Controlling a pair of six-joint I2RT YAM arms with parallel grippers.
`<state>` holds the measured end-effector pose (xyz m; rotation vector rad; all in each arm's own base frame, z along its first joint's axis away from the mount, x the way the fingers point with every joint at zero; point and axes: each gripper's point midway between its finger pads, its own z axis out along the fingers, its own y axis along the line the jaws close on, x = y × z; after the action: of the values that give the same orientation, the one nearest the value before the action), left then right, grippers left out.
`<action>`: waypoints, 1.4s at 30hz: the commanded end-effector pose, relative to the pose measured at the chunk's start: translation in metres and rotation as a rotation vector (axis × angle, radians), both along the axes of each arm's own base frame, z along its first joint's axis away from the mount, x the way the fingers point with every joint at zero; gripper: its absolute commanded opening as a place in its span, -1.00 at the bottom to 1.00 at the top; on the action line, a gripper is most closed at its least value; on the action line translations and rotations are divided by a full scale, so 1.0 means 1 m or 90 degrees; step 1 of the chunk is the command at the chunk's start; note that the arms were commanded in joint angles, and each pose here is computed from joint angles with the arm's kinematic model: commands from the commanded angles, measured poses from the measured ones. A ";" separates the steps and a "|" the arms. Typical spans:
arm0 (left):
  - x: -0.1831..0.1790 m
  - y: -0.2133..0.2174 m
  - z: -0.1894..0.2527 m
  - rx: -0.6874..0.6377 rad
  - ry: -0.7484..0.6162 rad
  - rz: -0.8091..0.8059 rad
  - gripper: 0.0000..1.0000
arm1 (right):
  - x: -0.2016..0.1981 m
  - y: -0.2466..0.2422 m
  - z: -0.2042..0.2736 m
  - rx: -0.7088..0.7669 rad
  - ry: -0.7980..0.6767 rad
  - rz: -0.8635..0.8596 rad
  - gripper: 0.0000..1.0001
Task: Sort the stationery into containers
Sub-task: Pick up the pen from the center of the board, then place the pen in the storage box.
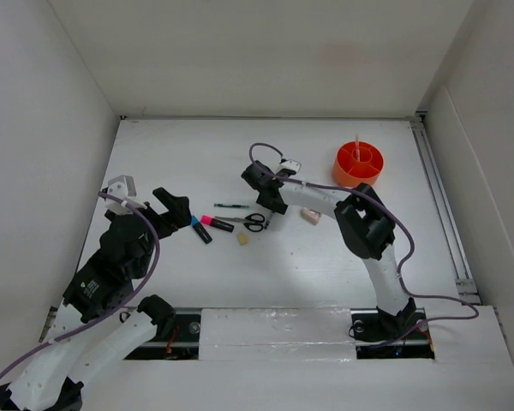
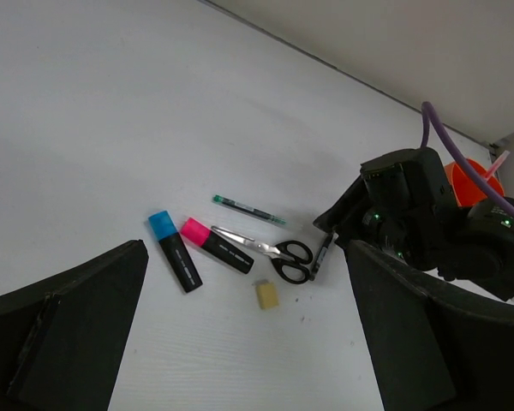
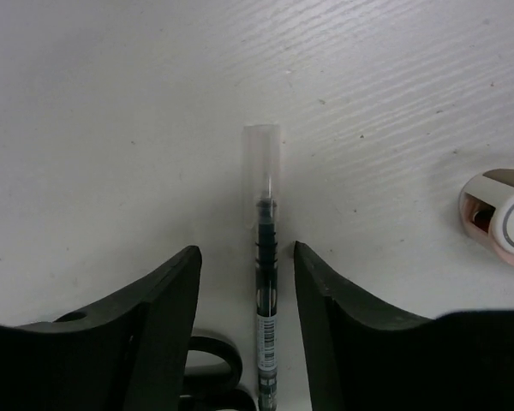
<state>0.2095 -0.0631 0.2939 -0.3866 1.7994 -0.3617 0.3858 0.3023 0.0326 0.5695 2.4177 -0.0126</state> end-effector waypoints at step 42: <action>0.009 -0.011 0.002 0.009 -0.010 -0.025 1.00 | 0.068 -0.201 0.333 0.085 -0.799 0.782 -1.00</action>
<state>0.2112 -0.0685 0.2917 -0.3517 1.8166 -0.3644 0.4761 0.0904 0.3106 -0.5373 1.3897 0.7018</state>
